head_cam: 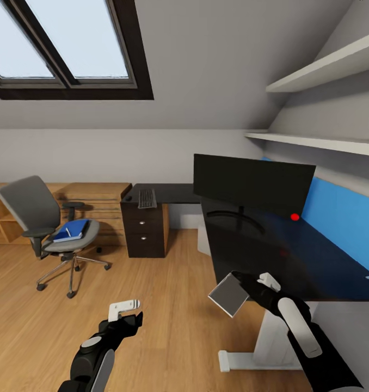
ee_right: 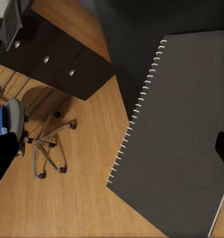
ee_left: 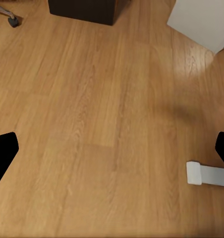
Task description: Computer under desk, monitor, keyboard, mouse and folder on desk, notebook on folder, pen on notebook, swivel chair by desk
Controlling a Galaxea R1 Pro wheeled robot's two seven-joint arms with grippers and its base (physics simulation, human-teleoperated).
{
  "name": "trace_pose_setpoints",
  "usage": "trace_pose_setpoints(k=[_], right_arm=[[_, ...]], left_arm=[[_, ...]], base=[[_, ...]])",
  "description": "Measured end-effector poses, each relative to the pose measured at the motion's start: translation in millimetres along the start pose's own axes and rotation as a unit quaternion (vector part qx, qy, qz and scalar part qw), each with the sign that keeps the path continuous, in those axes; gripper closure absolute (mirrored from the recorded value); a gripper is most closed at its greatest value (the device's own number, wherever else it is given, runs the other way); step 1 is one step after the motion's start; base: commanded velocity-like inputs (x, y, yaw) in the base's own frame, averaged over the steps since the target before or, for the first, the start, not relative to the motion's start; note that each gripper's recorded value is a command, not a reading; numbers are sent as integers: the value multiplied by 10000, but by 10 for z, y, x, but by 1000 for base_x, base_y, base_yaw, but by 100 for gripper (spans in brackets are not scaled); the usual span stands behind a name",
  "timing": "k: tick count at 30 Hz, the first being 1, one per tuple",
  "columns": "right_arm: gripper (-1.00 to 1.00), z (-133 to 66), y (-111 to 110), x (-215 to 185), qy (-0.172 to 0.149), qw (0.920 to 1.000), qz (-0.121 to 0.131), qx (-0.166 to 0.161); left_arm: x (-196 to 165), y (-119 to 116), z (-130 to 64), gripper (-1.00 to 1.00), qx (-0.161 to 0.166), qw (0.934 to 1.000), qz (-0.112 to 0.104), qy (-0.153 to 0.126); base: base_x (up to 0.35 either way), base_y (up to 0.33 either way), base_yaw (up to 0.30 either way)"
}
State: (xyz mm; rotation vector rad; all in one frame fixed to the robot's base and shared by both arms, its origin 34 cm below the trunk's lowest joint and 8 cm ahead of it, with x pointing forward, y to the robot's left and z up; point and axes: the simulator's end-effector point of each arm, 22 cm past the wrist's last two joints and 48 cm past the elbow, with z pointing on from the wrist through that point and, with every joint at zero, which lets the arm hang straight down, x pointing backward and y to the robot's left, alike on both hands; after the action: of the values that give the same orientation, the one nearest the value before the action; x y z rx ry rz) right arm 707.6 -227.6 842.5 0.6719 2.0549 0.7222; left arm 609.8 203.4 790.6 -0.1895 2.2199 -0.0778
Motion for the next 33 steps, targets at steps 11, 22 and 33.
trace_pose_setpoints(k=[11, 22, 33], right_arm=[[-100, 25, -245, -50, -66, 9999, 106, -2], [-100, 79, -566, -54, -77, 9986, 475, -210], [-100, 196, -865, 148, 45, 9970, 761, -159]], left_arm=[[-4, 11, 26, -100, -4, 9999, -21, -100], [147, 30, 131, -100, 1, 9999, -31, -105], [314, 54, 240, -100, 2, 9999, -31, -102]], base=[[-5, 4, 0], [0, 0, 0], [0, 0, 0]])
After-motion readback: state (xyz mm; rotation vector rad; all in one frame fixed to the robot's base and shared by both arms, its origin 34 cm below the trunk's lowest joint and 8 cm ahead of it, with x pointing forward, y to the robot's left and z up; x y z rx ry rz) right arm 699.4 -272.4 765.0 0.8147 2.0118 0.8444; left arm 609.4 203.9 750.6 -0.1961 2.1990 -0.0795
